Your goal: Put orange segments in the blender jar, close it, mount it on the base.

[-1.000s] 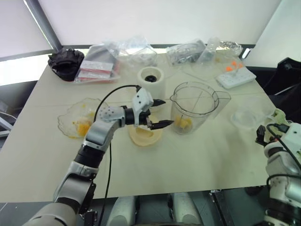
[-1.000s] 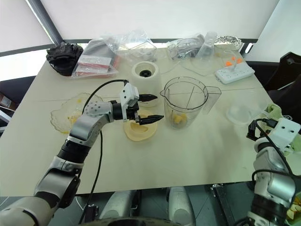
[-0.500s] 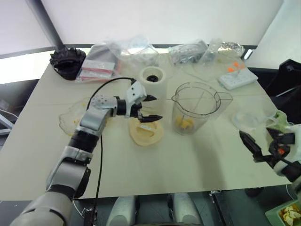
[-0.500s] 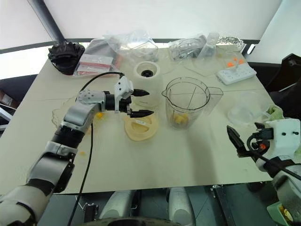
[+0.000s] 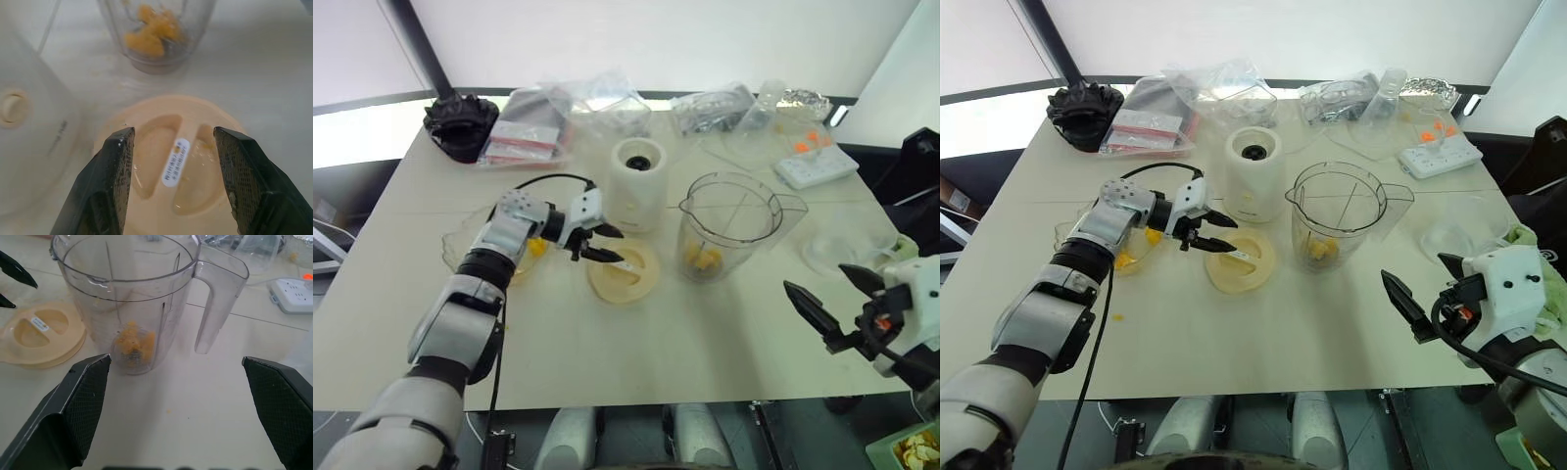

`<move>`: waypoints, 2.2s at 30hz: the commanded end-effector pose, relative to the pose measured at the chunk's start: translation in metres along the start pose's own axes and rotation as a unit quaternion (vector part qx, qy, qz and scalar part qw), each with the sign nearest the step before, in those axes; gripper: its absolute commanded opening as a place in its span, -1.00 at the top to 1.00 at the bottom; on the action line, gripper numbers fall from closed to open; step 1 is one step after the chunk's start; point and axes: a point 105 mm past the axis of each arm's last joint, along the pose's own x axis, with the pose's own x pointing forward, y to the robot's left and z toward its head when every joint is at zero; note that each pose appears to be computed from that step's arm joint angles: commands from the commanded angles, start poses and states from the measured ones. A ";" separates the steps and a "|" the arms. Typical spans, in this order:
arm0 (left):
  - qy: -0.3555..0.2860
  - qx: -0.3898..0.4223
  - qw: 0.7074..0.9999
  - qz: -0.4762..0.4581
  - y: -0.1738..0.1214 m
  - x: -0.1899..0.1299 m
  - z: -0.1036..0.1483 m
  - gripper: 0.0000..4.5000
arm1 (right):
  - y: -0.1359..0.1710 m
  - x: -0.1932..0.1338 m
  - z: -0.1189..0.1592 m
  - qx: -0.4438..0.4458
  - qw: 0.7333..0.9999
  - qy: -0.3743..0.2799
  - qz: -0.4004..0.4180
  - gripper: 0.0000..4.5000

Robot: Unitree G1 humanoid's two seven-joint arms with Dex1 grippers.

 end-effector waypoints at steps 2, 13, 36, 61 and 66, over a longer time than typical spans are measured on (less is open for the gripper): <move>0.023 0.032 0.999 -0.012 0.004 0.002 0.003 -0.18 | 0.002 -0.002 0.010 -0.017 1.000 -0.017 -0.004 -1.00; 0.088 0.032 0.996 -0.002 0.006 0.029 -0.016 -0.18 | 0.003 -0.002 0.013 -0.022 1.000 -0.019 -0.011 -1.00; 0.089 -0.012 0.995 0.039 0.022 0.036 -0.003 0.88 | -0.017 0.056 -0.003 -0.007 0.998 -0.019 -0.057 -1.00; -0.069 0.022 0.997 0.033 0.029 -0.020 0.063 0.88 | -0.052 0.130 -0.031 0.083 0.989 -0.098 -0.069 -1.00; -0.069 0.026 0.996 0.045 0.030 -0.030 0.065 0.88 | -0.054 0.145 -0.030 0.095 0.987 -0.108 -0.066 -1.00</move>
